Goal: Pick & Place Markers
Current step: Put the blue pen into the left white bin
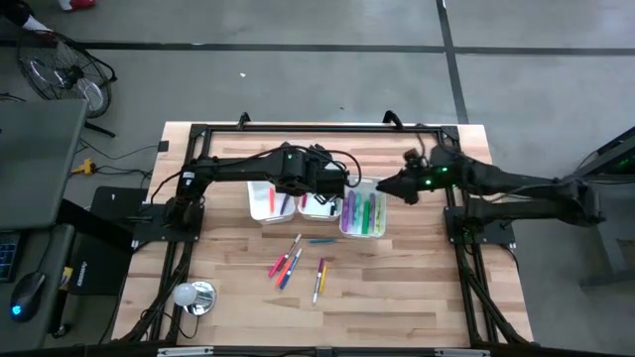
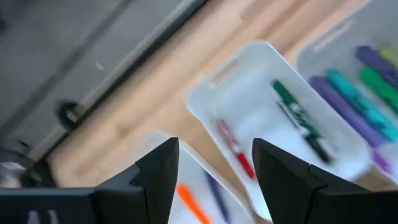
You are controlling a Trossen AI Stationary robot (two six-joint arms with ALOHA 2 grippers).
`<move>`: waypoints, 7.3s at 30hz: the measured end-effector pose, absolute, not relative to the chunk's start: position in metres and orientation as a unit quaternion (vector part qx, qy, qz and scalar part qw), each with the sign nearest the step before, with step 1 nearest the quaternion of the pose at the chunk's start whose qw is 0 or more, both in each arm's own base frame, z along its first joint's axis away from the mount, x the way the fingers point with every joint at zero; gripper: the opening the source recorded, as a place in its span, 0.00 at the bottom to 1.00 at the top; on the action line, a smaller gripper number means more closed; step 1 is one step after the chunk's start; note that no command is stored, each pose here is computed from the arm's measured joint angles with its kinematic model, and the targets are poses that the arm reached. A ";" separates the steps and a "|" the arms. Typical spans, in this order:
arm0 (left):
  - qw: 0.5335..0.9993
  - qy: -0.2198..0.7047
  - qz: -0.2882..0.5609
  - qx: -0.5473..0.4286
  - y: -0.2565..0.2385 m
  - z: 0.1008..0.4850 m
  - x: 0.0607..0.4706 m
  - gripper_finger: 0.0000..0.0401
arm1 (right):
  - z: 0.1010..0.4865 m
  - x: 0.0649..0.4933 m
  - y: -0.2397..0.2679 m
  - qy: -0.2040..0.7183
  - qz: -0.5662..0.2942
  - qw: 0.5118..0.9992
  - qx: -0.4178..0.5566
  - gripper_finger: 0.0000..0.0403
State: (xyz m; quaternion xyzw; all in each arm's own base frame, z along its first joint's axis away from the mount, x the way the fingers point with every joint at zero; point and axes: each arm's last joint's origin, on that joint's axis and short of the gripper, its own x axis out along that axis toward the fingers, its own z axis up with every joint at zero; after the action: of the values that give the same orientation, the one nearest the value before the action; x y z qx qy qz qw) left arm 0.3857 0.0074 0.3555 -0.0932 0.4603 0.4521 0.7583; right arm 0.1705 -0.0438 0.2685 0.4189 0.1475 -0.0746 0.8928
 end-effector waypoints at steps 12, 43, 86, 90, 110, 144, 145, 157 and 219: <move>0.752 0.535 0.340 -0.179 -0.010 0.351 0.386 0.50 | 0.287 0.122 -0.036 0.112 -0.036 0.930 0.348 0.44; 0.769 0.638 -0.001 -0.048 -0.074 0.252 0.455 0.50 | 0.290 0.112 -0.028 0.124 0.052 0.938 0.319 0.44; 0.741 0.666 0.075 0.030 -0.080 0.223 0.457 0.50 | 0.287 0.112 -0.028 0.140 0.050 0.936 0.320 0.44; 0.730 0.679 0.078 0.032 -0.081 0.223 0.454 0.50 | 0.287 0.112 -0.028 0.140 0.050 0.936 0.320 0.44; 0.728 0.683 0.053 -0.011 -0.089 0.195 0.440 0.50 | 0.283 0.111 -0.027 0.156 0.045 0.932 0.325 0.44; 0.765 0.636 0.099 0.019 -0.080 0.162 0.441 0.50 | 0.282 0.110 -0.028 0.159 0.027 0.929 0.332 0.44; 0.764 0.638 0.098 0.009 -0.078 0.160 0.441 0.50 | 0.282 0.110 -0.028 0.159 0.027 0.929 0.332 0.44; 0.754 0.655 0.047 -0.018 -0.073 0.149 0.437 0.50 | 0.281 0.110 -0.028 0.163 0.034 0.927 0.336 0.44; 0.769 0.633 0.093 -0.022 -0.084 0.148 0.438 0.18 | 0.282 0.110 -0.026 0.169 0.058 0.920 0.349 0.44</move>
State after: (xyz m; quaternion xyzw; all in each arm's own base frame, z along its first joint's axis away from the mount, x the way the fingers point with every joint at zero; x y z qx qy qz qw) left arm 0.4385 -0.0838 0.1480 -0.0219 0.6327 0.0927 0.7685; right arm 0.1099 -0.0260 0.2816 0.3488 0.1691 0.0578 0.9200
